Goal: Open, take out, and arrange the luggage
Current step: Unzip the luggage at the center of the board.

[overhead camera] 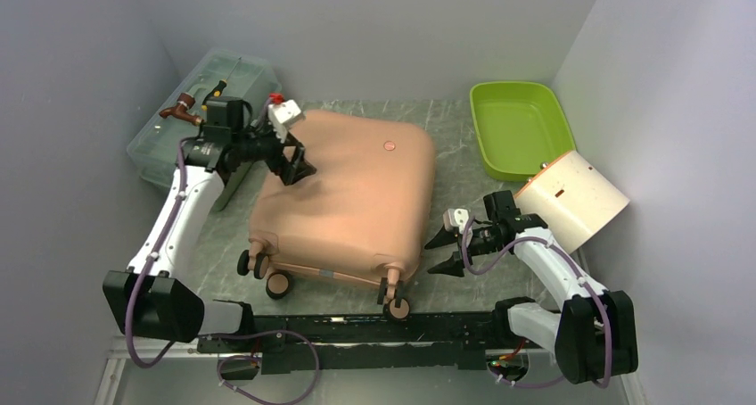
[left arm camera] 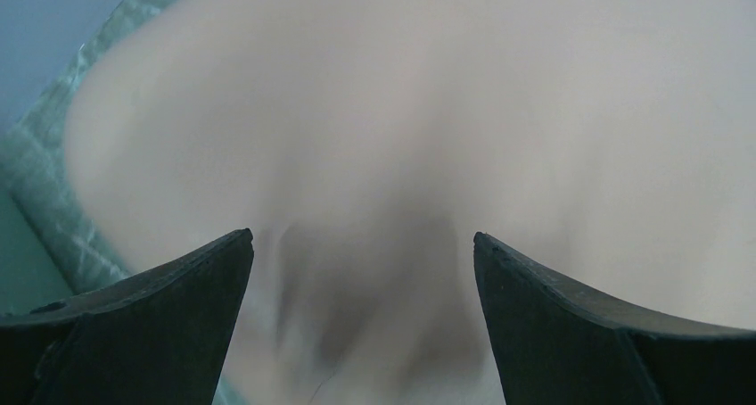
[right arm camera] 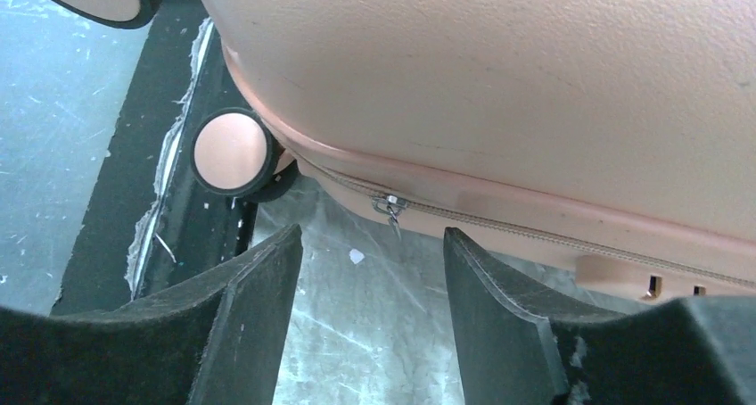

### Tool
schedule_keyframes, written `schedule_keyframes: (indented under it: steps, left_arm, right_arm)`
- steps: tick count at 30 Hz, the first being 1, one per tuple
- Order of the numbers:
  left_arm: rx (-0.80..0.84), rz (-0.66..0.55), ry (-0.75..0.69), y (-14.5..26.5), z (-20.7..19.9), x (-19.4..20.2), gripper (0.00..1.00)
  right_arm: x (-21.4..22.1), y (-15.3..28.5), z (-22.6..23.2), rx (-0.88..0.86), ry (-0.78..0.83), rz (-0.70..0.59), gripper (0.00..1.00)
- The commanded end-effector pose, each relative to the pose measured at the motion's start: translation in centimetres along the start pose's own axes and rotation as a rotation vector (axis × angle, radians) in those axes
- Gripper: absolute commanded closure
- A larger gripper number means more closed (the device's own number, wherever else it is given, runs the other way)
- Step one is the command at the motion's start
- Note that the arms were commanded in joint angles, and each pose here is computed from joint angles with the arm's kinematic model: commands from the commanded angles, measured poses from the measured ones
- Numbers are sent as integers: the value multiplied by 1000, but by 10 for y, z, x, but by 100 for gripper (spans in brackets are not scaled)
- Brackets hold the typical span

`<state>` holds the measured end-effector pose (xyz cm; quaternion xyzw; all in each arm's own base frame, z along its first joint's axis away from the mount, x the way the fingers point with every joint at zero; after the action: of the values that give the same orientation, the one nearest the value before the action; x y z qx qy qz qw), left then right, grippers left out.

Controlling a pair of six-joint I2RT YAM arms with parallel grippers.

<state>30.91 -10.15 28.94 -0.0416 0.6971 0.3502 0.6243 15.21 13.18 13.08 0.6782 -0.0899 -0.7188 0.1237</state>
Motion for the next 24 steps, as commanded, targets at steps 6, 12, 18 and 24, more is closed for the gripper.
schedule_keyframes:
  steps: [6,12,18,24]
  left_arm:
    - [65,1,-70,-42,-34,-45,0]
    - [93,10,-56,-58,-41,-43,1]
    - [98,8,-51,-63,-47,-38,1]
    - [100,-8,-44,-66,-52,-39,1]
  right_arm:
    - [-20,-10,-13,8,23,-28,41]
    - [-21,-18,-14,-2,19,-2,51]
    - [-18,-19,-6,-62,7,26,61]
    - [-18,-20,-2,-89,-19,31,83]
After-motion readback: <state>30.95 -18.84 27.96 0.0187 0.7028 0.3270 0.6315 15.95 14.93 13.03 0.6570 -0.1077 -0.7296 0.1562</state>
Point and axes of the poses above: each gripper's point midway between its finger pads, its own y axis back along the fingers, its own z axis along the line the jaws close on, x = y × z, the point moved 5 cm from there along y, back along the fingers, and after that the axes turned 2 degrees about -y, right-handed, at the moved point
